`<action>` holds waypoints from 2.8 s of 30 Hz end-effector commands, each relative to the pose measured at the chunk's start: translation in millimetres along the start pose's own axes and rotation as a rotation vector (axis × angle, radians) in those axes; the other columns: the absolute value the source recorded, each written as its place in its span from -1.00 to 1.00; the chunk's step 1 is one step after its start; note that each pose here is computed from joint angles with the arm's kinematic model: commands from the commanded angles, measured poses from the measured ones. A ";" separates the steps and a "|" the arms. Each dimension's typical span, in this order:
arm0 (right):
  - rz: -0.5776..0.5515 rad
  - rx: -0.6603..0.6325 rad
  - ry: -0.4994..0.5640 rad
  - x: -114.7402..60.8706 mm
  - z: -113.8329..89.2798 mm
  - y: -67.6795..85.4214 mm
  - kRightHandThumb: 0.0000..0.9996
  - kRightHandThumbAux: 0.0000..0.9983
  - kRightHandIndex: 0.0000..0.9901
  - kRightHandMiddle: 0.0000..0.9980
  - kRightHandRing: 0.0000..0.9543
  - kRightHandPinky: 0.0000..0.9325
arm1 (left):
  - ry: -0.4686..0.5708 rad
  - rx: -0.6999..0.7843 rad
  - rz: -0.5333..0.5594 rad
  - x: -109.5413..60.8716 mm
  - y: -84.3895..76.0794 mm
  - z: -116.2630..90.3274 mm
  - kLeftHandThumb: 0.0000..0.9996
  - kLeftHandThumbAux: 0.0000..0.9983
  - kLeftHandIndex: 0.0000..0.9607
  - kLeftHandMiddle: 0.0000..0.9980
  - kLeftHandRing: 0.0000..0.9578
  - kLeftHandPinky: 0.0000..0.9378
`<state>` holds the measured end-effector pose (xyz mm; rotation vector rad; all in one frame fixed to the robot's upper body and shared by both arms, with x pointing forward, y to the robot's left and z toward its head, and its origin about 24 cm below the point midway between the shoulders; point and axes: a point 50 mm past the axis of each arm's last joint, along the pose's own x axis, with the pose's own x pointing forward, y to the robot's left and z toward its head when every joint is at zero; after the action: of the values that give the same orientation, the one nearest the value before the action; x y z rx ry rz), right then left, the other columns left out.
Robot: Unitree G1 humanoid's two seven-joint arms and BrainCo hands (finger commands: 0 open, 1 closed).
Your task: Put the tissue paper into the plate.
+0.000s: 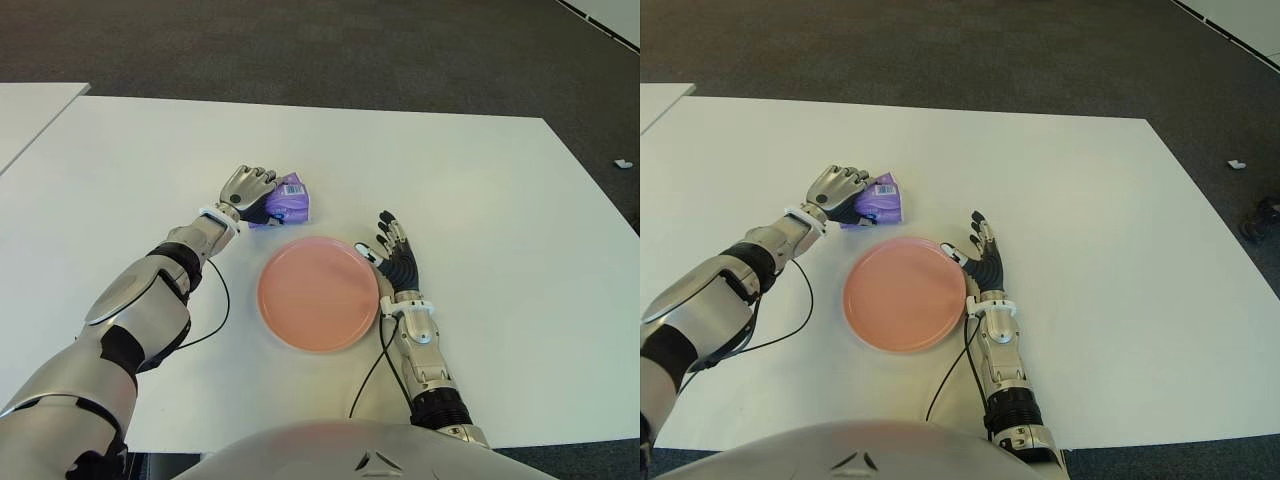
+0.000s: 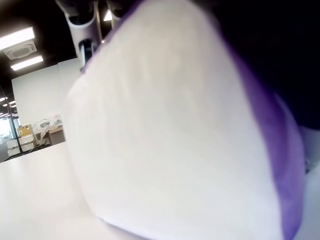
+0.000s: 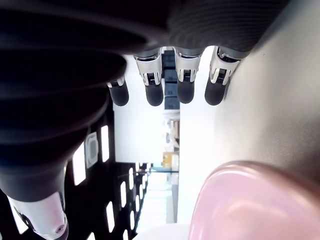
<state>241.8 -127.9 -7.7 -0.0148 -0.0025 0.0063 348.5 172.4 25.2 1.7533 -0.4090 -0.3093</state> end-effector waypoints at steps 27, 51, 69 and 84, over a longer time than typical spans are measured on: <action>-0.014 0.006 0.132 -12.4 -25.9 -5.0 -0.95 0.40 -1.00 -1.00 -1.00 -1.00 | 0.068 -0.096 -0.115 -17.6 -22.7 0.2 0.45 0.40 -0.08 0.72 0.76 0.79; -0.004 -0.015 0.126 -12.7 -29.1 -7.8 -0.99 0.42 -1.00 -1.00 -1.00 -1.00 | -0.130 -0.455 0.437 -6.8 90.6 -15.2 0.48 0.40 -0.08 0.70 0.77 0.81; -0.002 0.004 0.119 -12.2 -27.6 -5.8 -0.95 0.38 -1.00 -1.00 -1.00 -1.00 | -0.603 -0.600 0.305 -70.6 107.1 56.1 0.49 0.40 -0.08 0.72 0.79 0.82; -0.008 -0.010 0.119 -10.9 -28.7 -6.5 -0.99 0.39 -1.00 -1.00 -1.00 -1.00 | -0.757 -0.503 0.068 -84.8 115.7 67.7 0.49 0.40 -0.08 0.68 0.76 0.80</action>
<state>248.0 -130.2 -7.1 -0.0265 -0.0405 0.0189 234.9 127.4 125.3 1.0776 -0.8646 -0.9168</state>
